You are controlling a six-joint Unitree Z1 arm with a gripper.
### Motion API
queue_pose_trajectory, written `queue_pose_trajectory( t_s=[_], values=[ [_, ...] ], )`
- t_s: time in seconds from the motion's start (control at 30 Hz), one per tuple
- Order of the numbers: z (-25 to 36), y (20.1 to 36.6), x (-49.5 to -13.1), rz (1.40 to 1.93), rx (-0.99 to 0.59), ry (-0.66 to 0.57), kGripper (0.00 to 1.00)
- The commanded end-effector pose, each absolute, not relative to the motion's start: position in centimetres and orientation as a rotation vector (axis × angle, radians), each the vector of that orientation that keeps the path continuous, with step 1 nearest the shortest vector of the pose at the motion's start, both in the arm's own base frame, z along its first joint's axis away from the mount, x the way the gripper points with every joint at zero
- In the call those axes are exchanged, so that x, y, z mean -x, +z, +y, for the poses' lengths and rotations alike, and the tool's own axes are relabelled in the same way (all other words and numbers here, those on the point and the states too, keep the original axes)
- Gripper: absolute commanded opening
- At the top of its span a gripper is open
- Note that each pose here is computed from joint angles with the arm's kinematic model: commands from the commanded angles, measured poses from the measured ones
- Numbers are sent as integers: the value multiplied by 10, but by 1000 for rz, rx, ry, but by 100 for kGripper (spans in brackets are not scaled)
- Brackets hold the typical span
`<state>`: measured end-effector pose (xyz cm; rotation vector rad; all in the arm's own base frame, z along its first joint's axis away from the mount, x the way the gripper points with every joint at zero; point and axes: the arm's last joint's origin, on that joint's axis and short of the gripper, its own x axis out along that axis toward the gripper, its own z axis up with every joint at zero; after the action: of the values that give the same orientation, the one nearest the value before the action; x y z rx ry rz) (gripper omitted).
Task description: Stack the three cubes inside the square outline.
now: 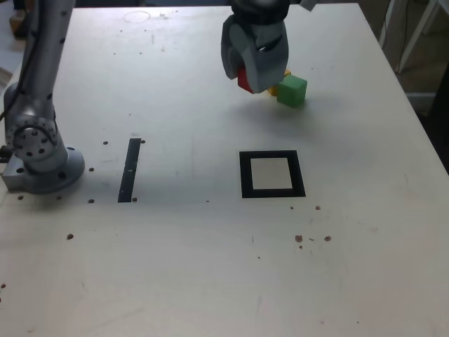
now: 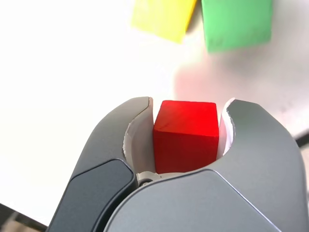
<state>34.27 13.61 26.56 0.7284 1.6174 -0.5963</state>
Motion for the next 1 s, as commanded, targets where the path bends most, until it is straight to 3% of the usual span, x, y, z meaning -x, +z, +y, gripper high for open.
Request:
queue_pose_trajectory(
  t_s=[0.0,0.17,0.47,0.8,0.97],
  values=[
    [124,270,-339,1600,-715,-592,30],
    [90,271,-324,1614,-603,-500,30],
    [54,261,-301,1695,-365,-273,30],
    [26,264,-317,1701,-239,-12,30],
    [8,270,-326,1753,-158,52,30]
  ],
)
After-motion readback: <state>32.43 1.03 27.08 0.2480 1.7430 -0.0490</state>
